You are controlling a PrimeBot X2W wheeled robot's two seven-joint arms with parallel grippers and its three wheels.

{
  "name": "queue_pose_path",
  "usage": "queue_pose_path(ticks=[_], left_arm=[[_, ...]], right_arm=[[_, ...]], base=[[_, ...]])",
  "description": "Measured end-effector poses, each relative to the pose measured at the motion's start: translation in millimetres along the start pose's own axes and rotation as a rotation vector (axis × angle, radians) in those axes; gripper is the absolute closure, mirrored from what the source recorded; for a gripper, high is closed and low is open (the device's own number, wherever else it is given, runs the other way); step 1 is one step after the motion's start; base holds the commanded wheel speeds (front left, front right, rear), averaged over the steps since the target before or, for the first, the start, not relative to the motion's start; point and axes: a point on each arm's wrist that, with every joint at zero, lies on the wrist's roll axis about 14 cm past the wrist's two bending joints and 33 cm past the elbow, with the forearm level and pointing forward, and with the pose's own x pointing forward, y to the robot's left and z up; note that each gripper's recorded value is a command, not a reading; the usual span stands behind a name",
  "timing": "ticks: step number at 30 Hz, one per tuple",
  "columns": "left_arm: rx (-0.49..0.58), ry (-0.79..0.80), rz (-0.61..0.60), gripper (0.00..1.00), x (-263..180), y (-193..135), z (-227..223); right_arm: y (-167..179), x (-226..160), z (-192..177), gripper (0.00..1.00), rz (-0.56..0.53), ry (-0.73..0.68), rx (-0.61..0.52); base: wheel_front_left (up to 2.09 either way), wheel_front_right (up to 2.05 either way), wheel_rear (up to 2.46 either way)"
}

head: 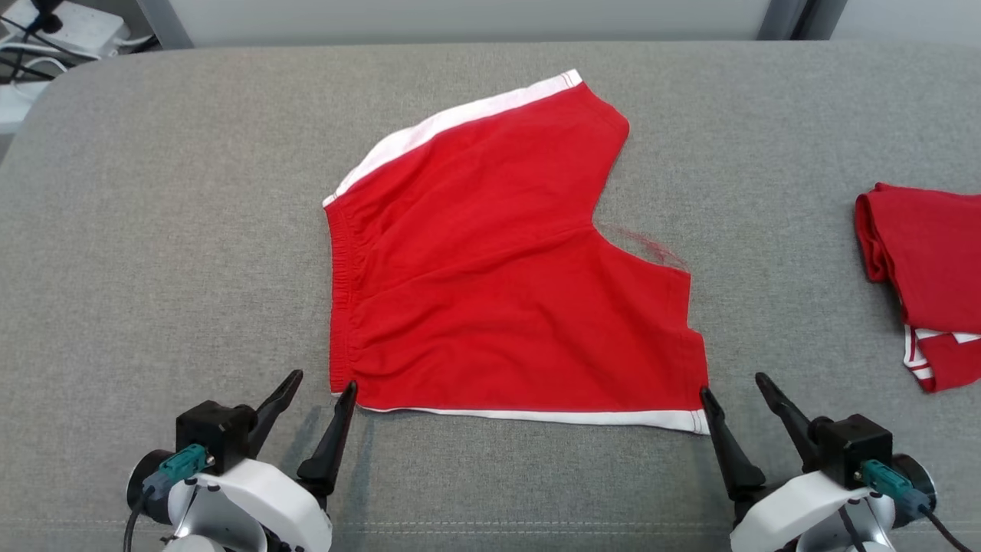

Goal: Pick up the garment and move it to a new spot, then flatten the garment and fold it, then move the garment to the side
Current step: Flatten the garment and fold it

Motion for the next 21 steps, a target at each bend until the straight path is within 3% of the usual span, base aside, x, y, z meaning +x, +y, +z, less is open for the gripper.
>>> queue_pose_path(ticks=[13,14,15,17,18,20,21], left_arm=[[-0.080,0.194,0.000,0.00,24,15,-57],[-0.082,0.216,-0.005,0.05,24,15,-62],[-0.084,0.230,-0.010,0.29,24,14,-66],[-0.091,0.237,-0.018,0.90,26,13,-68],[-0.096,0.238,-0.024,1.00,27,12,-68],[-0.105,0.244,-0.033,1.00,27,10,-70],[-0.105,0.249,-0.035,1.00,27,9,-71]], right_arm=[[9,16,-59,0.00,0.043,0.185,0.050],[8,17,-59,0.00,0.042,0.185,0.054],[9,17,-60,0.00,0.045,0.190,0.054],[11,20,-62,0.00,0.054,0.198,0.055],[12,21,-62,0.23,0.058,0.199,0.054],[12,23,-62,0.97,0.062,0.200,0.054],[13,24,-63,1.00,0.065,0.204,0.055]], base=[[0.00,0.00,0.00],[0.00,0.00,0.00],[0.00,0.00,0.00],[0.00,0.00,0.00],[0.00,0.00,0.00],[0.00,0.00,0.00],[0.00,0.00,0.00]])
